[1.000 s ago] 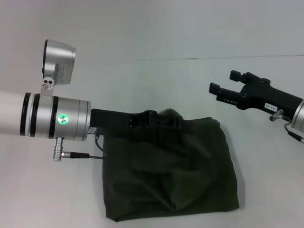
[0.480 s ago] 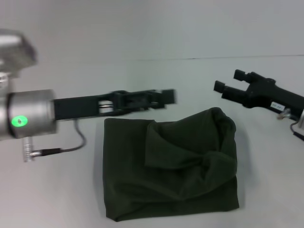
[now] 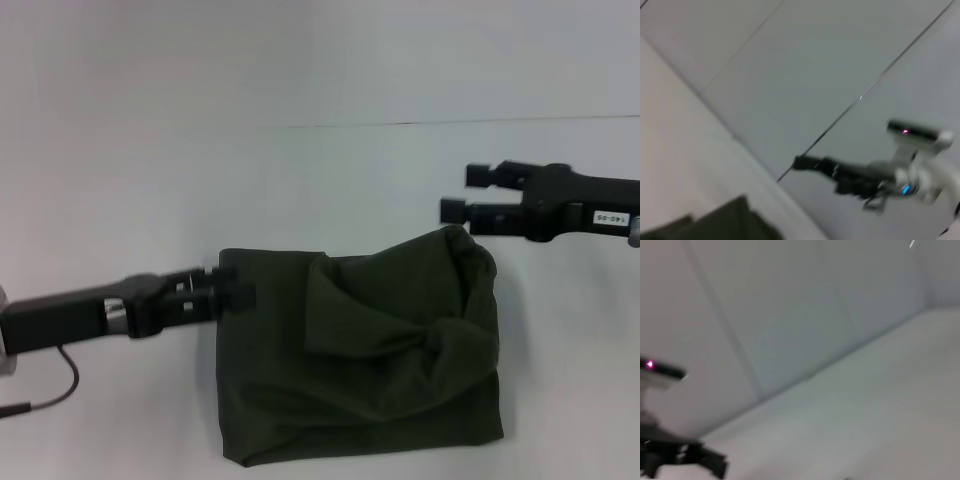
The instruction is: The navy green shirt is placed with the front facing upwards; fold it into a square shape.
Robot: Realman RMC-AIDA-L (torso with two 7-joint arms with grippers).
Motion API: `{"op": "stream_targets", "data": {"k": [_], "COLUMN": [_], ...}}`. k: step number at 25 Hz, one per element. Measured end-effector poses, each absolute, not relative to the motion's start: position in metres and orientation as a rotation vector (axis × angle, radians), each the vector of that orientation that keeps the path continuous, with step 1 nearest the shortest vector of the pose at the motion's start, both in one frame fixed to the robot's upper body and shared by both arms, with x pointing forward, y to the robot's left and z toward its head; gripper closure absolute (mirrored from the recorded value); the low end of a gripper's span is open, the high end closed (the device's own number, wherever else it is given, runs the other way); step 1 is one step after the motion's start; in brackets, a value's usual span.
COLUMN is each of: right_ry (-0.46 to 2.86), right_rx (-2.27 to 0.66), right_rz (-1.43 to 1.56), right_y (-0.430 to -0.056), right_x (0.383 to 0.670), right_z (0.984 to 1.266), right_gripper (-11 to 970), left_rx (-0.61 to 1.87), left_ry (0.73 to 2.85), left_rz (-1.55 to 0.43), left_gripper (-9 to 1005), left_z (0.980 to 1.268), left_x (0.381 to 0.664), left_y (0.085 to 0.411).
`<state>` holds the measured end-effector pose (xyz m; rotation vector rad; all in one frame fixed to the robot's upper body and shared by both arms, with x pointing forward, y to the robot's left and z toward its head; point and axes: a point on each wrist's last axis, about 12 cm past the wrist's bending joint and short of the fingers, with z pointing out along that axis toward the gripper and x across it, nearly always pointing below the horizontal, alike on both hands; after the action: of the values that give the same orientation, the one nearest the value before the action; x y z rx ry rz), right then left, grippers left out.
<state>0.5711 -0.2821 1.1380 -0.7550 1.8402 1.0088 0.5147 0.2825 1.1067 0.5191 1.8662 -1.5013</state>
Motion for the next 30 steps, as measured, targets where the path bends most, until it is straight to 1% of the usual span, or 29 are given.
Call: {"op": "stream_targets", "data": {"k": [3, 6, 9, 13, 16, 26, 30], "right_ry": [1.926, 2.034, 2.130, 2.233, 2.279, 2.367, 2.374], "right_rx": [-0.903, -1.070, -1.185, -1.343, -1.425, -1.592, -1.569], "right_rz": [1.020, 0.968, 0.874, 0.743, 0.654, 0.606, 0.609], "right_y": [-0.264, -0.242, -0.225, -0.209, -0.207, -0.223, -0.233], "right_x": [0.574, 0.579, 0.585, 0.589, 0.589, 0.574, 0.573], "right_z": [1.160, 1.180, 1.191, 1.189, 1.182, 1.173, 1.176], "right_gripper": [28, 28, 29, 29, 30, 35, 36], "left_rx": [0.528, 0.545, 0.539, 0.495, 0.482, 0.405, 0.346], "left_ry": [1.922, 1.936, 1.929, 1.915, 1.907, 1.874, 1.856], "left_rz": [-1.479, -1.467, -1.456, -1.440, -1.429, -1.390, -1.355], "left_gripper": [110, 110, 111, 111, 110, 110, 110], "left_z": [1.100, 1.094, 1.093, 1.091, 1.090, 1.091, 1.090], "left_x": [0.510, 0.508, 0.508, 0.509, 0.510, 0.514, 0.515], "left_y": [0.285, 0.285, 0.285, 0.287, 0.288, 0.295, 0.302]}}
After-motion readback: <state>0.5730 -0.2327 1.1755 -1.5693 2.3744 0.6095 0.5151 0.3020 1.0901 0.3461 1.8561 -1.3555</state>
